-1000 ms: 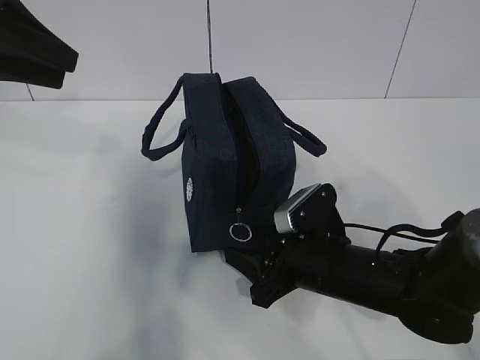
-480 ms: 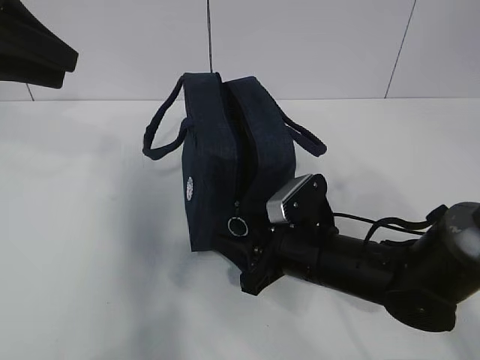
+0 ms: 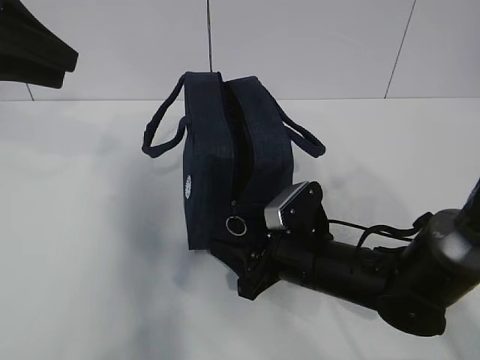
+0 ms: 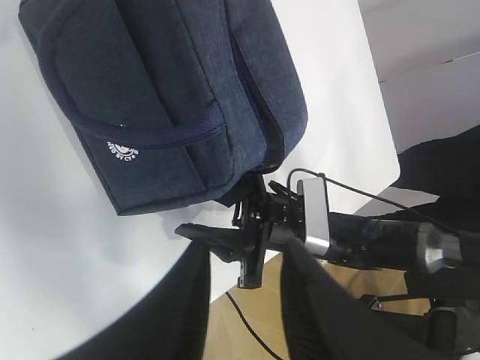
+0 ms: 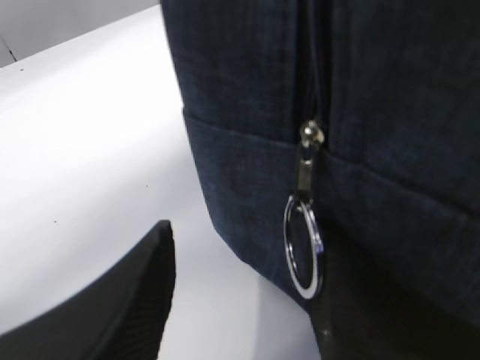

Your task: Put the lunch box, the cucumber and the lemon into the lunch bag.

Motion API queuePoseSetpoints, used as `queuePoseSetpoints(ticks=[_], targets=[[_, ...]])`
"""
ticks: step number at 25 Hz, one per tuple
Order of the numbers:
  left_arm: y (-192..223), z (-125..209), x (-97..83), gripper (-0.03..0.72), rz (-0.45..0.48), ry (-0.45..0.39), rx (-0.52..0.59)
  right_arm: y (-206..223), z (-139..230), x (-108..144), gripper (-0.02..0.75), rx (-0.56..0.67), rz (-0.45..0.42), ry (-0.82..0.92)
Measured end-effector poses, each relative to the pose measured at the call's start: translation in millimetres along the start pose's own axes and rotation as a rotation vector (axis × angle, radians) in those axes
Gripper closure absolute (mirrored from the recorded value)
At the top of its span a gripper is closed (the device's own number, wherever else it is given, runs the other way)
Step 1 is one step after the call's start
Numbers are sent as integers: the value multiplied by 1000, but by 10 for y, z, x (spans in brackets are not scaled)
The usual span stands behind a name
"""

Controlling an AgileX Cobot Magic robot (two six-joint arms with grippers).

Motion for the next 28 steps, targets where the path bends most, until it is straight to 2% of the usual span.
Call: queuePoseSetpoints(ticks=[28], targets=[[0, 1, 0, 460, 0, 0, 1, -3, -115, -27, 318, -44, 16, 8]])
Point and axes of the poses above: a point on each arm's last joint axis where the gripper is mounted, y pointing out along that axis toward the gripper, x along the wrist's bending axis when the last joint is at zero, z = x × y, the point moved 8 cm from there along y, pointing out along that axis toward the gripper
